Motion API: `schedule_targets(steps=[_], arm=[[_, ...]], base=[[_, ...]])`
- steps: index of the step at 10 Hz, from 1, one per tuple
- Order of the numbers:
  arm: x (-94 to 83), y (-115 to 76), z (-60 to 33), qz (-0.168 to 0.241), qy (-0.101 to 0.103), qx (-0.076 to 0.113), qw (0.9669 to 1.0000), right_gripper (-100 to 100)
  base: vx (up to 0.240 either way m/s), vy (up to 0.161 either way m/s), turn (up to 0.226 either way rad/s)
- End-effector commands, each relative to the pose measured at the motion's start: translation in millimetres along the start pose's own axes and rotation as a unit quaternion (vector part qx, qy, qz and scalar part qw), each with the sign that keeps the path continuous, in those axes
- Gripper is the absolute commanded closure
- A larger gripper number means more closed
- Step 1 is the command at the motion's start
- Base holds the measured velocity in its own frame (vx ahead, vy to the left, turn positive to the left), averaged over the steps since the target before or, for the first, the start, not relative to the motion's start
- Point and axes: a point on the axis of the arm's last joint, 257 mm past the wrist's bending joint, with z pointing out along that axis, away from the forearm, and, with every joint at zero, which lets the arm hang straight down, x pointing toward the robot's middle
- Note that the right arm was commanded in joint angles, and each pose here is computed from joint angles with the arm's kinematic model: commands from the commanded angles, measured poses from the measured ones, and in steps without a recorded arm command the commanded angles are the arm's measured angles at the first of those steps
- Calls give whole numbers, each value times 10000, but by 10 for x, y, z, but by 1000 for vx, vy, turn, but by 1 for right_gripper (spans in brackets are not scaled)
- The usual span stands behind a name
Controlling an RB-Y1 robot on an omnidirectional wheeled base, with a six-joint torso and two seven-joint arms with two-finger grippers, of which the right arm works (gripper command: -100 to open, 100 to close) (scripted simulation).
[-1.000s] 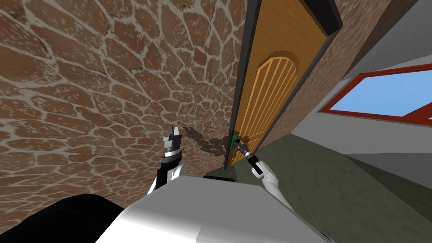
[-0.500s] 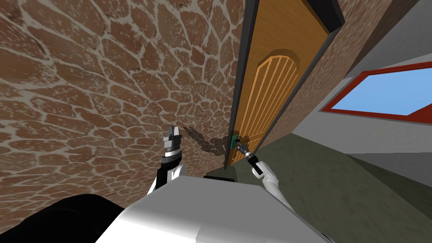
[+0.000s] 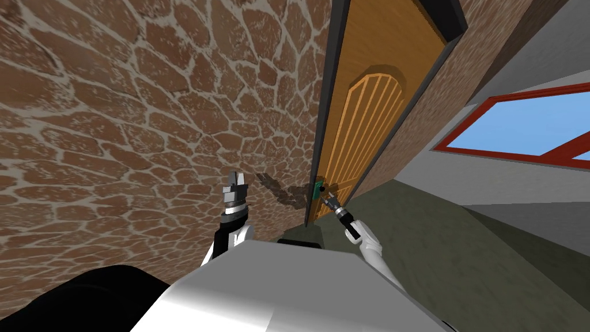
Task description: Pull the door open
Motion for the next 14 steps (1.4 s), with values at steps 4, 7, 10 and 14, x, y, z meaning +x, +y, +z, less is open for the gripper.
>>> schedule_targets(steps=[4, 7, 10, 14], arm=[[-55, -8, -37, -61, -28, -87, 9999, -100], [-59, -215, -110, -65, -49, 82, 9999, -100], [-70, -471, -207, -69, -86, 303, 9995, -100], [-69, -487, -210, -61, -89, 319, 9994, 100]], base=[[-154, -86, -31], [137, 83, 113], [189, 109, 147], [47, 26, 24]])
